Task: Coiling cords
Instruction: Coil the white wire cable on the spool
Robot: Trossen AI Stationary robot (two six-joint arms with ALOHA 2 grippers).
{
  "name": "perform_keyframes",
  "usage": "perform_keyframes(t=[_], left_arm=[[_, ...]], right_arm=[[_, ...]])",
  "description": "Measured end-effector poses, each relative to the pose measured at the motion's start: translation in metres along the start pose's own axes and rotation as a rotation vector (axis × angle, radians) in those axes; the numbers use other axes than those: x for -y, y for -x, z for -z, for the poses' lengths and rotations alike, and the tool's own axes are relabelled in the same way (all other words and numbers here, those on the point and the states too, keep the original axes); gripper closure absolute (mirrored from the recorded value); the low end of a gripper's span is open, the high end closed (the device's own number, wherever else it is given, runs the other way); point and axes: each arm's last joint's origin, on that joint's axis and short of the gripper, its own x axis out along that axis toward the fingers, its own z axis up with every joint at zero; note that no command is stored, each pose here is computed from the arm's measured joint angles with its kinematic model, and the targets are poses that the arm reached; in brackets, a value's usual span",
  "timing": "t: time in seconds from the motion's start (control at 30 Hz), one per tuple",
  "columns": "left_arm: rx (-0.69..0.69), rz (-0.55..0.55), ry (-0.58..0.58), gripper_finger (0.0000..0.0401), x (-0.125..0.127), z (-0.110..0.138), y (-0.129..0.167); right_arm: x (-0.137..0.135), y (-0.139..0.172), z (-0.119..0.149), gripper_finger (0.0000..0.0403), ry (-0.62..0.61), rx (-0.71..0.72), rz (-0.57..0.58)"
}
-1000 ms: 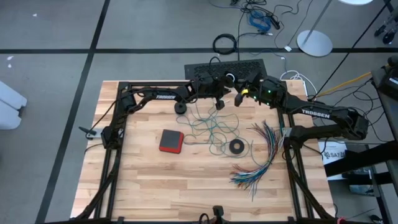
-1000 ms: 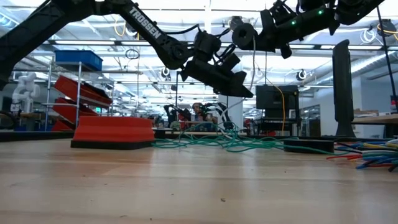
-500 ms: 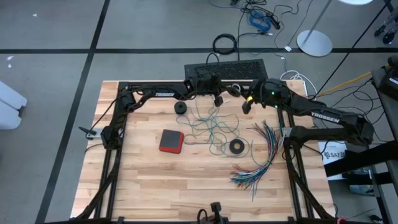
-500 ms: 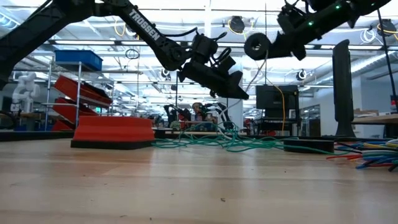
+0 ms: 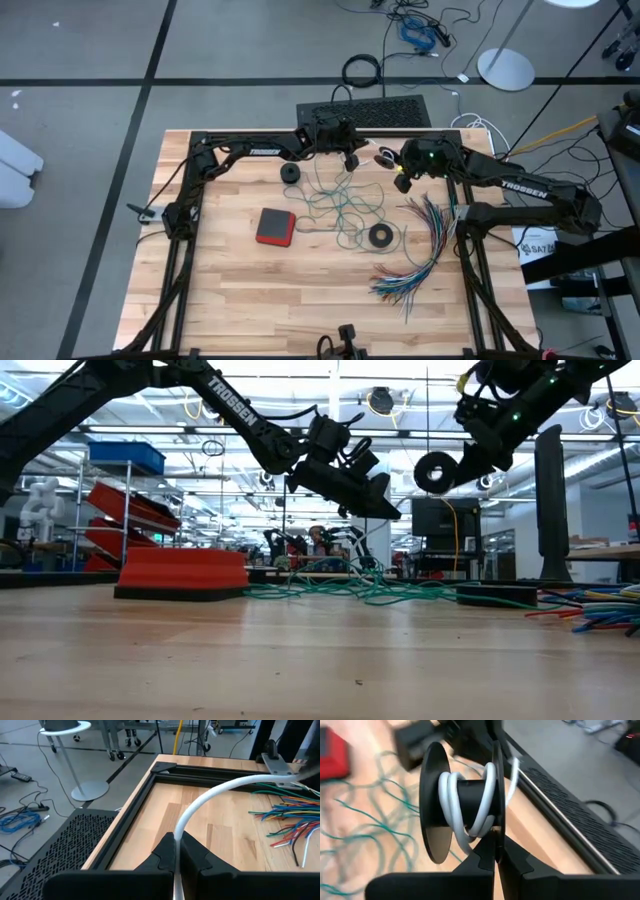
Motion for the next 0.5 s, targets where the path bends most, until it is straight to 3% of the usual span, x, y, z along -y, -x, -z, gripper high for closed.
perform_keyframes(t=[0.33,0.5], left_arm=[[-0.001,0.021,-0.008,0.0394,0.001,0.0,0.0],[0.001,0.036,-0.015,0.0394,0.001,0.0,0.0]], right_arm=[[0.0,-0.028,0.008,0.0403,0.109,-0.143,0.137],[0.001,-0.044,0.008,0.0403,0.144,-0.164,0.263]])
